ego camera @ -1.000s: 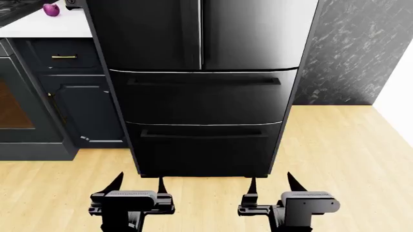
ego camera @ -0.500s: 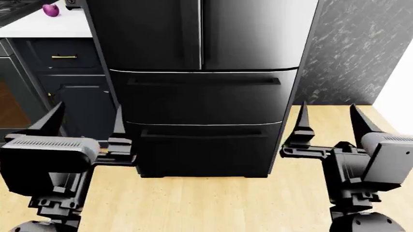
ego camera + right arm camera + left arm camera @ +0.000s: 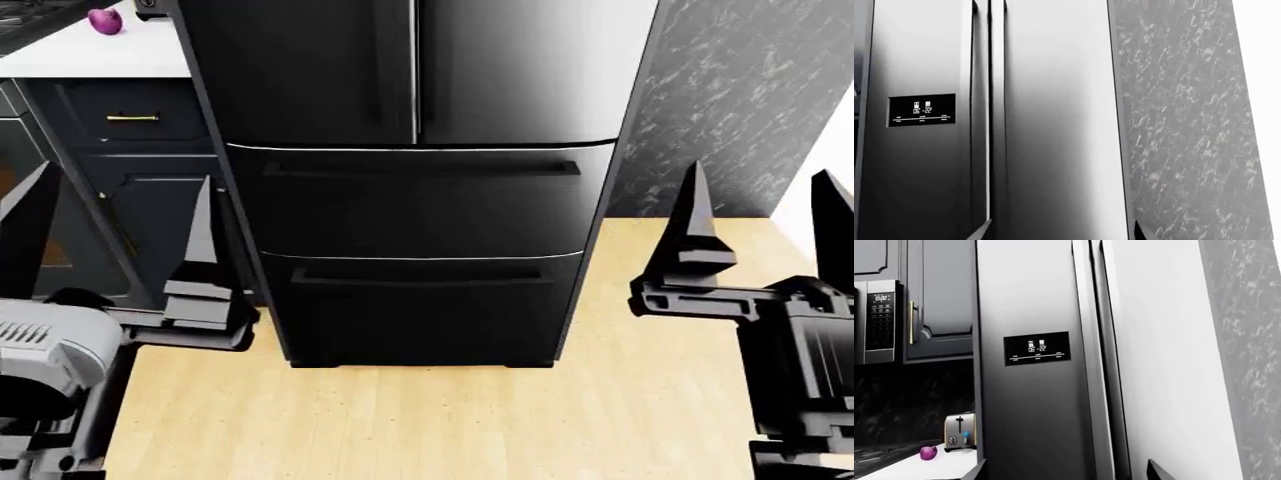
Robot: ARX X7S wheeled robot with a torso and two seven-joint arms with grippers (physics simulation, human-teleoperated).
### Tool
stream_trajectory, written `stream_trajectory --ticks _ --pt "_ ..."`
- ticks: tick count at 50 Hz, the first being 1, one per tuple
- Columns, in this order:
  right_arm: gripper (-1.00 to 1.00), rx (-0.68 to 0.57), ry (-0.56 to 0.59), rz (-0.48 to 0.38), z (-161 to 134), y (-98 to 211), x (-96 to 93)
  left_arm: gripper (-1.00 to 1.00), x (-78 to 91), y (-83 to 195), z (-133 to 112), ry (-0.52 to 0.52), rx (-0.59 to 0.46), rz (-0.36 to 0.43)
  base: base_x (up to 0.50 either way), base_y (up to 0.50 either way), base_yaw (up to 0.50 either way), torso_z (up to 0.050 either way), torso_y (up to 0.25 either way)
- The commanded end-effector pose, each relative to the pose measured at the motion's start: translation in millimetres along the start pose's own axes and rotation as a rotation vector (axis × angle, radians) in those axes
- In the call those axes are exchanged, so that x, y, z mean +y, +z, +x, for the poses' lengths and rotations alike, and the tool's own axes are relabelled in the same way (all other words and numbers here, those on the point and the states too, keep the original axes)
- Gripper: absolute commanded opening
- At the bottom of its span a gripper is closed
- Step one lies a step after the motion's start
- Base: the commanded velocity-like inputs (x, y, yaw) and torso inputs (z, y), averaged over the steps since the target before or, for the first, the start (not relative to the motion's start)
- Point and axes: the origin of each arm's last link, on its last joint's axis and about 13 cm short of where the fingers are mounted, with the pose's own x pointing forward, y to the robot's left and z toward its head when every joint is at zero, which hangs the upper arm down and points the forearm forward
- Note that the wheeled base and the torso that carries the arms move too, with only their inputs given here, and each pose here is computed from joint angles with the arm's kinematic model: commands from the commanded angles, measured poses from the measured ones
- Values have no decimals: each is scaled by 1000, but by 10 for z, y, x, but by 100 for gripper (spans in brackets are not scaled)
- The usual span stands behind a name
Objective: Open the fridge doors
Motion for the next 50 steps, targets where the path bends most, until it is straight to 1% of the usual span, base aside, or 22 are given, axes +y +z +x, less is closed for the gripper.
stream_trajectory --ticks 1,5,16,18,19,27,29,50 --pt "100 -7 7 32 -21 23 -5 100 -6 52 -47 -8 -5 -7 0 0 0 0 0" --pt "100 8 4 55 -19 1 -8 100 -7 24 -42 -8 -4 -7 0 0 0 0 0" --pt "100 19 1 66 -22 -2 -12 100 -6 10 -19 -7 -7 -8 0 0 0 0 0" --pt "100 20 2 71 -25 7 -13 100 -6 15 -12 -27 -30 4 0 0 0 0 0" --pt "100 22 5 72 -24 6 -12 100 -8 18 -12 -35 -43 -5 0 0 0 50 0" --pt "100 30 16 73 -11 -12 -4 100 -1 2 5 -17 -27 -14 0 0 0 50 0" --pt "100 30 16 73 -6 -16 -5 100 -1 5 3 -12 -25 -28 0 0 0 50 0" --pt "100 40 25 83 -11 -21 1 100 13 17 -39 5 -21 -46 0 0 0 50 0"
